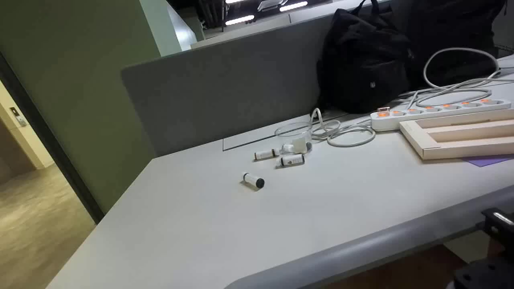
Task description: Turn off the switch on the far right of the adapter
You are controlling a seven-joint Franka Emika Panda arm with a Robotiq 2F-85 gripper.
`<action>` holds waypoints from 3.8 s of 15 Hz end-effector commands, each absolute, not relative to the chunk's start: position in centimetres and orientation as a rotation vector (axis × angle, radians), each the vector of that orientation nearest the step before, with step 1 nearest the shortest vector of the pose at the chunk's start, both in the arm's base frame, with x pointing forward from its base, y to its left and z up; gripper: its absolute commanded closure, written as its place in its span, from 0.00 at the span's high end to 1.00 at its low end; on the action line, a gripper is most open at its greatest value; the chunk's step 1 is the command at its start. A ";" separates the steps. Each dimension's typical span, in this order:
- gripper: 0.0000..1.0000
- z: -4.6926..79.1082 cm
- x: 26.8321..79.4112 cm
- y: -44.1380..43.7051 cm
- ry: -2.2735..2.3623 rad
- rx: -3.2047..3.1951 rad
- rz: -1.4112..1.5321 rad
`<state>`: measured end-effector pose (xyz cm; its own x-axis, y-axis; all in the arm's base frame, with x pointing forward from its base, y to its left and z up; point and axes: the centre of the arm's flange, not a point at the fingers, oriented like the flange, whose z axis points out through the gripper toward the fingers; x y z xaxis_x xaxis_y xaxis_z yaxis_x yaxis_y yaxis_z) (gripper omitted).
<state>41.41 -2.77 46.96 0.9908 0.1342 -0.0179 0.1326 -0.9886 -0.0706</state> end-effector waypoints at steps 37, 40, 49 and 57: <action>0.01 30.1 47.3 -19.7 0.320 -3.067 0.013; 0.01 30.1 47.4 -19.6 0.319 -3.067 0.013; 0.00 26.7 49.0 -21.7 0.596 -2.986 -0.083; 0.00 22.4 51.0 -21.6 0.668 -3.059 -0.113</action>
